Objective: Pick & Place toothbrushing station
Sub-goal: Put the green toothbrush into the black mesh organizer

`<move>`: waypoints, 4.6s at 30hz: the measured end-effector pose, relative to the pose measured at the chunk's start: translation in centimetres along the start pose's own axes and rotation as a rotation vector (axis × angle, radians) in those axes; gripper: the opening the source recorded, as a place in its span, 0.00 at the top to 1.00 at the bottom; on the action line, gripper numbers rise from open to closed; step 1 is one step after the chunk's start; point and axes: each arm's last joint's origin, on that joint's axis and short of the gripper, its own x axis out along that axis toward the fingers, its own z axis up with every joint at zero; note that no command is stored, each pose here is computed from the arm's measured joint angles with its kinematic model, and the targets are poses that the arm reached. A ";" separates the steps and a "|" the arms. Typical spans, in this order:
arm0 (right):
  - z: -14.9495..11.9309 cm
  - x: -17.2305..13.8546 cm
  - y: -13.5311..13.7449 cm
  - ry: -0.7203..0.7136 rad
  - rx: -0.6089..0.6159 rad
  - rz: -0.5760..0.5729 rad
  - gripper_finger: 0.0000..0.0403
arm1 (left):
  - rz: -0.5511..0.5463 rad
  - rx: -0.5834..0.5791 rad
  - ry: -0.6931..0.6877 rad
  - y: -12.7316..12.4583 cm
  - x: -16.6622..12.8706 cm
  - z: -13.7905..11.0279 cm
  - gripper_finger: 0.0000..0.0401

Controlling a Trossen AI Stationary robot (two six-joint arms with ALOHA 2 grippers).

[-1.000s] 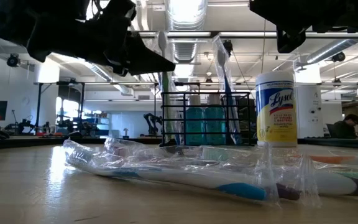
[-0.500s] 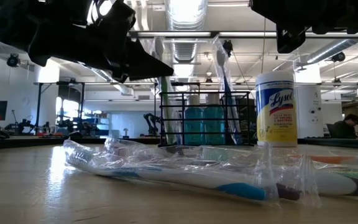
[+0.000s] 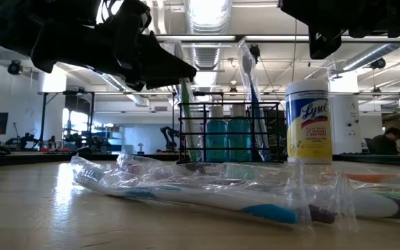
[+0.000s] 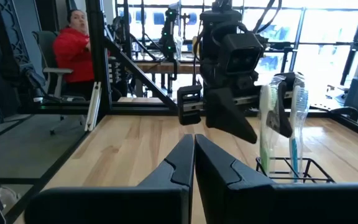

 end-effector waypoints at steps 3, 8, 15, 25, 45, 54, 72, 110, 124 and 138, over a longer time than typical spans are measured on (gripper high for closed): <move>0.0 0.0 0.0 0.000 0.000 0.000 0.98 | -0.001 -0.037 -0.014 0.1 -0.3 0.6 0.39; 0.0 0.0 0.0 0.001 0.000 0.000 0.98 | -0.004 -0.051 -0.010 0.5 -1.5 2.2 0.31; -0.1 0.0 0.0 0.005 -0.003 0.000 0.98 | -0.072 -0.003 -0.017 0.4 -5.3 5.4 0.31; -0.1 0.0 0.0 0.009 0.021 0.000 0.98 | -0.167 0.011 -0.087 1.2 -12.3 6.6 0.39; 3.9 1.3 0.8 0.617 0.066 -0.200 0.98 | -0.199 -0.095 -0.063 3.5 -15.7 -0.7 0.98; 5.6 2.2 2.0 0.917 0.162 -0.290 0.95 | -0.203 -0.136 -0.076 3.5 -15.8 -0.5 0.95; -2.1 8.9 9.7 1.319 0.231 -0.086 0.56 | -0.203 -0.162 -0.065 3.5 -15.7 -0.6 0.96; 2.4 7.5 7.8 1.126 0.013 -0.198 0.95 | -0.205 -0.264 -0.040 3.5 -15.7 -1.1 0.96; 5.7 7.5 4.6 0.405 -0.113 0.038 0.95 | -0.315 -0.243 -0.084 2.5 -14.8 -0.4 0.99; 3.0 5.7 2.9 0.204 -0.173 0.008 0.95 | -0.437 -0.010 -0.059 -2.3 -9.4 2.1 0.88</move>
